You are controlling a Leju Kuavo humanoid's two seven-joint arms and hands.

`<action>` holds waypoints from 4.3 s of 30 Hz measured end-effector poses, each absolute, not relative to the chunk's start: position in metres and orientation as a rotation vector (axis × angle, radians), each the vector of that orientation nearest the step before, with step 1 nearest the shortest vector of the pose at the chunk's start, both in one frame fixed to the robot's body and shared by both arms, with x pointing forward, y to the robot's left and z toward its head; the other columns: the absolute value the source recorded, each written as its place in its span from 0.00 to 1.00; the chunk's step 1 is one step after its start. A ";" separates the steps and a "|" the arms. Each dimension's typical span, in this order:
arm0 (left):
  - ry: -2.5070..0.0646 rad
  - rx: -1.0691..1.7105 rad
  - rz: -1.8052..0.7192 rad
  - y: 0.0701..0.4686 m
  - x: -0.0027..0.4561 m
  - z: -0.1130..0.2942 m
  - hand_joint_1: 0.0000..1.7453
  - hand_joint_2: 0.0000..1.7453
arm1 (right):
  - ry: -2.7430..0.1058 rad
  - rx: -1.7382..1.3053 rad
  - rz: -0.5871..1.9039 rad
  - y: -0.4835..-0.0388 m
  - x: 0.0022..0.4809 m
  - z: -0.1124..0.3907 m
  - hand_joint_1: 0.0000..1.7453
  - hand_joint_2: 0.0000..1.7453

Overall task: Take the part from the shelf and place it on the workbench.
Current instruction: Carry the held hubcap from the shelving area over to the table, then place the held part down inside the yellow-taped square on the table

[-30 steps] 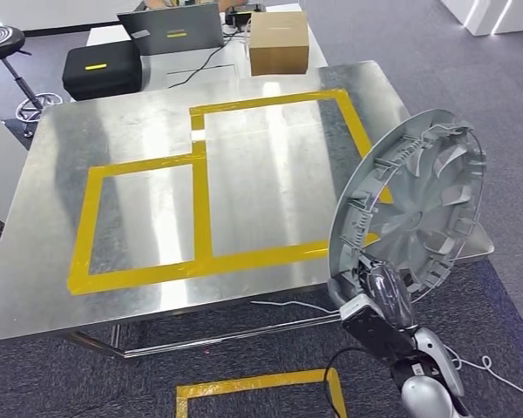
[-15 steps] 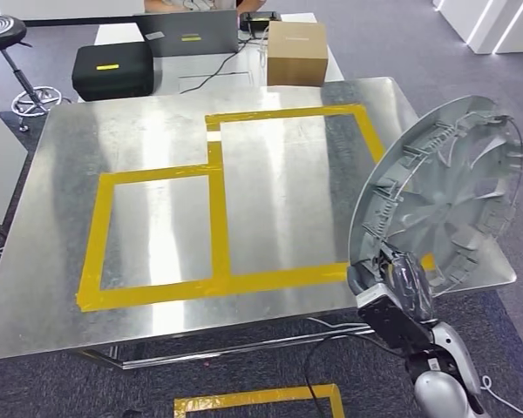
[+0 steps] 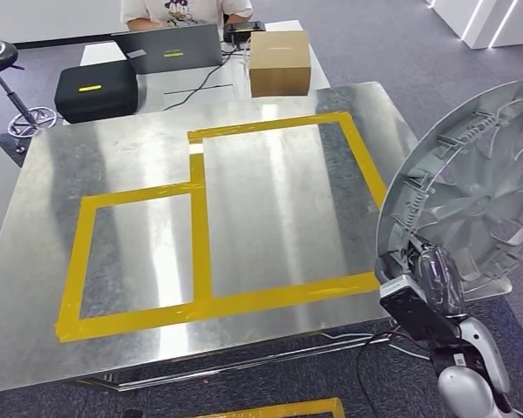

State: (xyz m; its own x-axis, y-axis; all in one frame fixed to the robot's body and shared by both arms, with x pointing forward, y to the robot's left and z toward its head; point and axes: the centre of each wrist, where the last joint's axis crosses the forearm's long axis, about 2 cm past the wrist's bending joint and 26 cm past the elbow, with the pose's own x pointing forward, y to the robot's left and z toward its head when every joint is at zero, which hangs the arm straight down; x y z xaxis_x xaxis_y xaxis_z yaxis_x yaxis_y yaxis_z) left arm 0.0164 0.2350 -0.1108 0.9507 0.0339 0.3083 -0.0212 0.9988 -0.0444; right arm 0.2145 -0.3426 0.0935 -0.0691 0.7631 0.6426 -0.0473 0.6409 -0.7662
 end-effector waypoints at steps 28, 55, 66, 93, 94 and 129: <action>-0.336 -0.042 -0.011 0.235 0.028 -0.110 0.00 1.00 | -1.241 -1.004 0.789 -0.479 0.307 0.159 0.91 1.00; -0.297 -0.048 0.007 0.234 0.002 -0.111 0.00 1.00 | -1.178 -1.006 0.800 -0.494 0.308 0.157 0.91 1.00; -0.322 -0.051 0.008 0.232 0.016 -0.111 0.00 1.00 | -1.185 -1.010 0.796 -0.494 0.310 0.159 0.91 1.00; -0.346 -0.047 0.005 0.231 0.030 -0.109 0.00 1.00 | -1.182 -1.008 0.795 -0.495 0.310 0.159 0.91 1.00; -0.347 -0.047 0.004 0.231 0.030 -0.109 0.00 1.00 | -1.182 -1.008 0.795 -0.495 0.310 0.159 0.91 1.00; -0.359 -0.028 -0.016 0.235 0.035 -0.109 0.00 1.00 | -1.169 -0.946 0.792 -0.499 0.311 0.160 0.91 1.00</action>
State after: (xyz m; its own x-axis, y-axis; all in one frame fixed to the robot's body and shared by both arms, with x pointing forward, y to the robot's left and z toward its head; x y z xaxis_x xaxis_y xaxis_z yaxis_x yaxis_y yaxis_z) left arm 0.0350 0.2345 -0.1092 0.9361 -0.0102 0.3515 0.0203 0.9995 -0.0250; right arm 0.3112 -0.4986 0.1600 0.2207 0.8943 0.3892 -0.0299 0.4051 -0.9138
